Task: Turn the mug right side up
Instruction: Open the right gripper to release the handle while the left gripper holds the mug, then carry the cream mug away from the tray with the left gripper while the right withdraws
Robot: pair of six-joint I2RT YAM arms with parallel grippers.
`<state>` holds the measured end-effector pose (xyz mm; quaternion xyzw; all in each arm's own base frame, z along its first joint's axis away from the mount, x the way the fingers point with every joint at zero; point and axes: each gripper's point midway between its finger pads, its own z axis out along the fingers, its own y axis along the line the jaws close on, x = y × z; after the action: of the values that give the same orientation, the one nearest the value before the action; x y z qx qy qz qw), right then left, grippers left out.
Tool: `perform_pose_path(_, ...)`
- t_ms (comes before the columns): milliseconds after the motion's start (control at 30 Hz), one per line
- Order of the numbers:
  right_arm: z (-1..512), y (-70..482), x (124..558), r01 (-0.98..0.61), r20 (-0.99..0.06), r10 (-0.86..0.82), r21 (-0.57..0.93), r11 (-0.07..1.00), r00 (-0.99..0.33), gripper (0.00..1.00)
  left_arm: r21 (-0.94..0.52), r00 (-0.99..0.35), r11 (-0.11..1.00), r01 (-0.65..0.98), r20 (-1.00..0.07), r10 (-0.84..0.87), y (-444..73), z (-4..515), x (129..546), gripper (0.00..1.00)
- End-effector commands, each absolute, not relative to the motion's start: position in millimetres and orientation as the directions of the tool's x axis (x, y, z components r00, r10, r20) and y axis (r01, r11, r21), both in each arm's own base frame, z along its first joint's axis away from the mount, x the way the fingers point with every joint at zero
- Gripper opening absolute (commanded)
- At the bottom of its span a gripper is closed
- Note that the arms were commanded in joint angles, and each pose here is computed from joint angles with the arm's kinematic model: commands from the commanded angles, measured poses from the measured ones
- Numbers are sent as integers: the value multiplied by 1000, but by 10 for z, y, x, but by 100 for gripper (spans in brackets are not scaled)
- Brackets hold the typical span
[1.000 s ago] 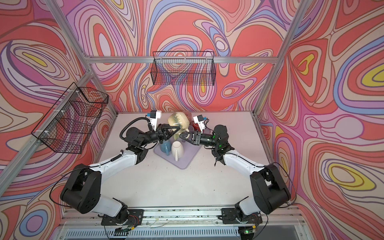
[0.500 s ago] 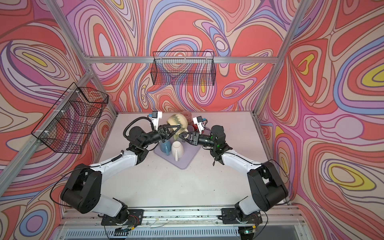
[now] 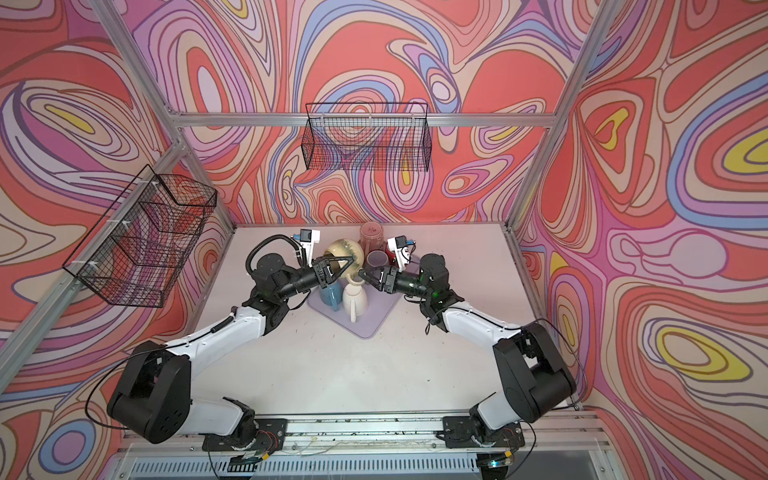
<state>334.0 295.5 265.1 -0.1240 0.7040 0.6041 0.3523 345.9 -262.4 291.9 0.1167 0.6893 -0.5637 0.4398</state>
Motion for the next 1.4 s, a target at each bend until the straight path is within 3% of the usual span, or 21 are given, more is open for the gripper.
perform_pose_path(0,2811,2906,3333,-648,-693,280,721,246,-665,57,-584,-471,373,721,-808,-354,-2518,3258,3419,0)
perform_pose_path(333,2687,2852,3367,-626,-692,272,722,296,-669,57,-503,-467,578,642,-855,-224,-2282,3268,3456,0)
perform_pose_path(733,2435,2713,3505,-544,-699,239,688,480,-674,57,-356,-601,836,417,-798,-40,-1648,3000,3609,0)
perform_pose_path(1033,2219,2635,3492,-485,-671,244,697,528,-700,57,-270,-699,910,316,-714,31,-1189,2925,3922,0)
perform_pose_path(1367,1895,2474,3375,-407,-636,275,710,575,-721,56,-219,-802,943,251,-592,75,-973,2421,4594,0)
